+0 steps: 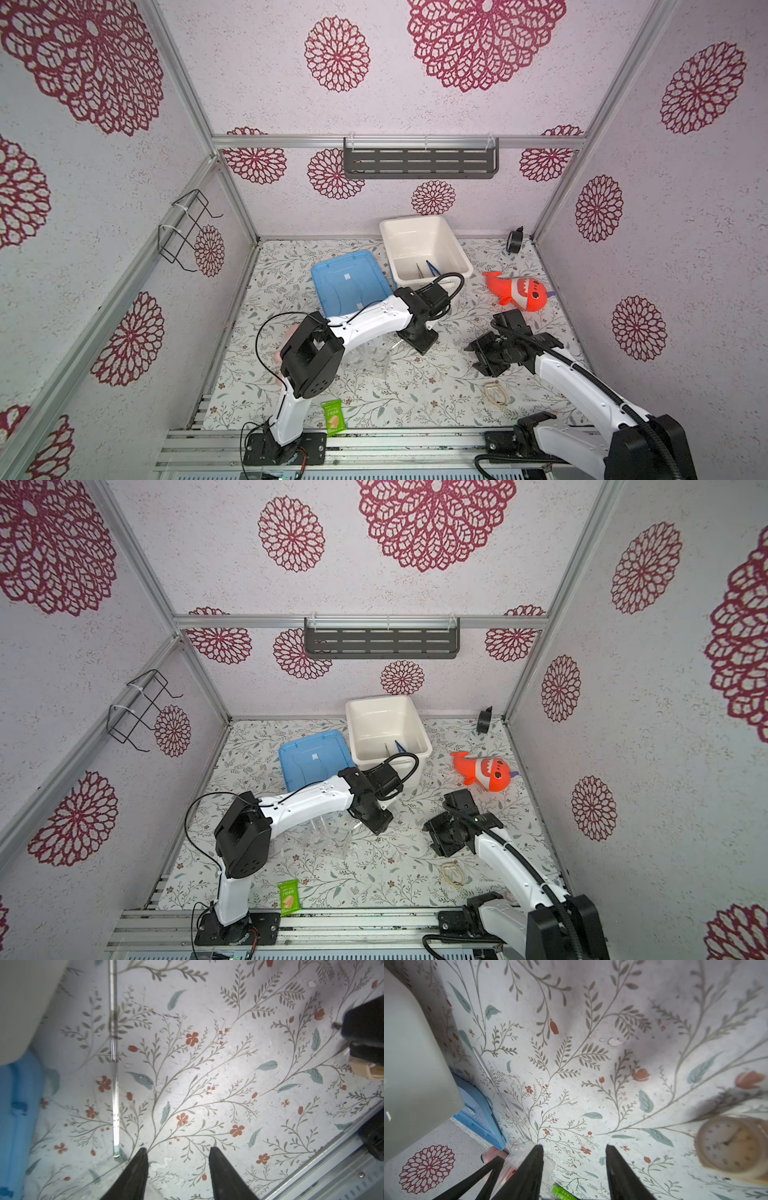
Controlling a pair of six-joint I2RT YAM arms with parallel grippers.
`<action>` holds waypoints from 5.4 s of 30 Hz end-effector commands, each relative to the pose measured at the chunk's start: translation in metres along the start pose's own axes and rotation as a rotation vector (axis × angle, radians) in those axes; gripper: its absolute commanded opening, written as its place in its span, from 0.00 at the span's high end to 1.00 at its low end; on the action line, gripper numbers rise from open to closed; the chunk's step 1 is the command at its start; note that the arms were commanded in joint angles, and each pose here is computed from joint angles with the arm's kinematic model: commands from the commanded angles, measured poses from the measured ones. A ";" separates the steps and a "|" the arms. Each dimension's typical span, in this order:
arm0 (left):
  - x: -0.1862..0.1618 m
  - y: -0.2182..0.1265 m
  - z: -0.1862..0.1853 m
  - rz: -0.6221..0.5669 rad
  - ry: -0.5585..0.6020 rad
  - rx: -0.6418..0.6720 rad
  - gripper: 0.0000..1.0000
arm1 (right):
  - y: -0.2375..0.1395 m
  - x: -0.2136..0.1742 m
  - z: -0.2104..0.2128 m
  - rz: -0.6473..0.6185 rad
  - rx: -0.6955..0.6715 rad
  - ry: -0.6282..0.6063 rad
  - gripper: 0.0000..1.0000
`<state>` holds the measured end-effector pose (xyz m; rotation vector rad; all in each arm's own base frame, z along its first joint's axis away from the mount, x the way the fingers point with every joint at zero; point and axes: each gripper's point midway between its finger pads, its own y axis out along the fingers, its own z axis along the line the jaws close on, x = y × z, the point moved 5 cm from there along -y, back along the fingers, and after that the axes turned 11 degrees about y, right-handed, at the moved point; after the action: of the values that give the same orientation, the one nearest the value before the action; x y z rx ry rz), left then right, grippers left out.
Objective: Organize the chemistry lab equipment
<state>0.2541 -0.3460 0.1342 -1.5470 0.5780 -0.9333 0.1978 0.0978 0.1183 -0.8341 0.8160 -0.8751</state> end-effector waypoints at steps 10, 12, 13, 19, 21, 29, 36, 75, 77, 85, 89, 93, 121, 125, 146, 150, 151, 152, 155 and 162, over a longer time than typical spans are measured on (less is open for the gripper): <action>0.000 -0.009 0.016 -0.029 -0.013 0.137 0.51 | -0.018 0.004 -0.002 -0.064 0.013 -0.024 0.49; 0.001 -0.008 0.016 -0.037 -0.017 0.140 0.51 | -0.018 0.003 -0.001 -0.058 0.015 -0.029 0.49; 0.002 -0.008 0.016 -0.041 -0.019 0.141 0.51 | -0.018 0.003 0.000 -0.058 0.016 -0.036 0.49; 0.005 -0.027 0.014 -0.106 -0.026 0.119 0.52 | -0.021 0.003 0.002 -0.071 0.008 -0.055 0.49; 0.006 -0.031 0.012 -0.121 -0.025 0.106 0.52 | -0.021 0.003 0.003 -0.070 0.015 -0.056 0.49; 0.006 -0.051 0.006 -0.167 -0.035 0.060 0.52 | -0.027 0.006 0.013 -0.106 0.022 -0.106 0.49; -0.001 -0.082 0.006 -0.237 -0.065 0.049 0.51 | -0.046 0.003 0.049 -0.141 0.113 -0.300 0.49; -0.028 -0.097 0.040 -0.324 -0.315 0.137 0.35 | -0.101 -0.006 0.120 -0.327 0.372 -0.823 0.49; -0.023 -0.098 0.040 -0.333 -0.311 0.137 0.34 | -0.102 0.000 0.130 -0.368 0.349 -0.810 0.48; 0.005 -0.092 0.044 -0.389 -0.312 0.131 0.35 | -0.090 0.029 0.166 -0.355 0.321 -0.702 0.47; 0.021 -0.086 0.047 -0.400 -0.311 0.124 0.36 | -0.080 0.034 0.175 -0.340 0.297 -0.697 0.48; 0.030 -0.079 0.055 -0.388 -0.325 0.141 0.37 | -0.081 0.032 0.179 -0.330 0.310 -0.722 0.47; 0.063 -0.077 0.086 -0.427 -0.377 0.094 0.39 | -0.040 0.063 0.212 -0.367 0.187 -0.724 0.62; 0.070 -0.079 0.090 -0.434 -0.377 0.096 0.39 | -0.041 0.066 0.220 -0.380 0.194 -0.703 0.71; 0.054 -0.104 0.083 -0.453 -0.409 -0.012 0.35 | -0.084 0.064 0.224 -0.454 0.238 -0.663 0.54; 0.041 -0.118 0.075 -0.458 -0.392 -0.007 0.34 | -0.107 0.060 0.211 -0.492 0.240 -0.683 0.52; 0.038 -0.123 0.073 -0.460 -0.386 -0.005 0.35 | -0.111 0.057 0.205 -0.495 0.241 -0.689 0.52; 0.036 -0.127 0.071 -0.463 -0.383 -0.002 0.35 | -0.113 0.055 0.199 -0.495 0.244 -0.696 0.53; 0.026 -0.145 0.068 -0.483 -0.379 0.006 0.35 | -0.113 0.040 0.178 -0.486 0.246 -0.767 0.54; -0.004 -0.206 0.072 -0.553 -0.425 0.068 0.34 | -0.081 -0.008 0.122 -0.396 0.121 -0.934 0.55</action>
<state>0.2917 -0.2805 0.3136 -1.8517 -0.1417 -0.9880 0.2938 0.1023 0.2596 -1.0913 -0.2283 -0.7961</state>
